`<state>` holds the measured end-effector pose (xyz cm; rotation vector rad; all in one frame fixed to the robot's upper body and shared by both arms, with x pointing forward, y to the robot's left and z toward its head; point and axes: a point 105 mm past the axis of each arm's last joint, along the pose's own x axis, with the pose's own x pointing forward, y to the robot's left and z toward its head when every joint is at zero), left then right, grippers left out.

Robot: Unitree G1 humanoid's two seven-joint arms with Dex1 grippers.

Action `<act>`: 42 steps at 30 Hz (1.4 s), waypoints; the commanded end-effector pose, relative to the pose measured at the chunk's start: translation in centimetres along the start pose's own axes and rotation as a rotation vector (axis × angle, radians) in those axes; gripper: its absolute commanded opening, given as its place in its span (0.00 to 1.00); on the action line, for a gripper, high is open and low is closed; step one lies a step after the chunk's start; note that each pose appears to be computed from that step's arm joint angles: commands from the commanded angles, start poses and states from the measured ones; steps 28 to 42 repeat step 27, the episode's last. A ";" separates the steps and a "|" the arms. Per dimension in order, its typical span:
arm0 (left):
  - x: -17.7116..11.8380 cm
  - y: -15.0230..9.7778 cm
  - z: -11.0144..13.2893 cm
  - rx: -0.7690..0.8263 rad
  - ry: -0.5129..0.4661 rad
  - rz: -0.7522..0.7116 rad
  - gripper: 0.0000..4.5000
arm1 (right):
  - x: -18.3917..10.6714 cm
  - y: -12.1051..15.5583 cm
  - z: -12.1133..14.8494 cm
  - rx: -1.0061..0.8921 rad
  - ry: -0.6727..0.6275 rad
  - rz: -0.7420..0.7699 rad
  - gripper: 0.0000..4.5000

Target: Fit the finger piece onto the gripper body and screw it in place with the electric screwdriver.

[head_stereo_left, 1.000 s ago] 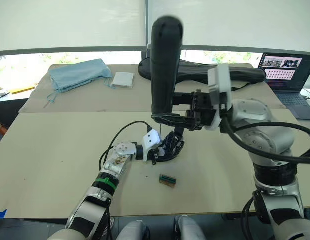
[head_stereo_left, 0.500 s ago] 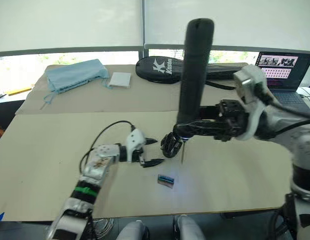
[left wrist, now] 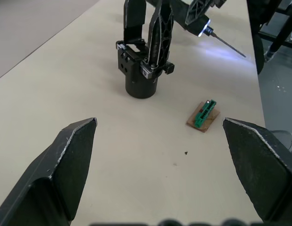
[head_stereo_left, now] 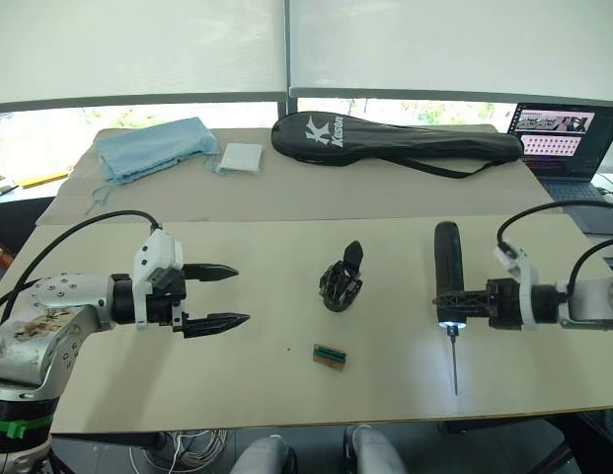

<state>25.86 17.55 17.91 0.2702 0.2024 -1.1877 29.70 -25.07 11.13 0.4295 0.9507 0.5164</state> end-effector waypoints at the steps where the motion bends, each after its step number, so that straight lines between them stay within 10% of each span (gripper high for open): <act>1: -0.5 -0.4 0.9 0.040 -0.005 0.011 1.00 | -0.4 -1.4 1.1 -0.073 -0.066 -0.071 0.42; 3: -0.5 -0.5 0.7 0.035 0.002 0.015 1.00 | -0.7 -2.1 0.9 -0.105 -0.068 -0.099 0.42; 4: -0.5 -0.6 0.6 0.031 0.004 0.016 1.00 | -0.8 -2.3 1.0 -0.118 -0.074 -0.101 0.65; 9: -1.2 -0.4 0.0 0.009 0.036 0.032 1.00 | -2.5 -2.2 1.5 -0.318 -0.121 -0.114 0.99; 14: -4.2 -0.1 -0.4 -0.058 0.090 0.057 1.00 | -8.4 2.2 2.3 -0.839 -0.155 0.010 0.99; 21: -7.9 0.1 -1.0 -0.076 0.169 0.089 1.00 | -15.4 -0.4 2.9 -0.988 -0.193 -0.098 0.99; 42: -7.8 0.6 -0.9 -0.057 0.158 0.078 1.00 | -15.8 -1.7 3.3 -0.978 -0.210 -0.110 0.99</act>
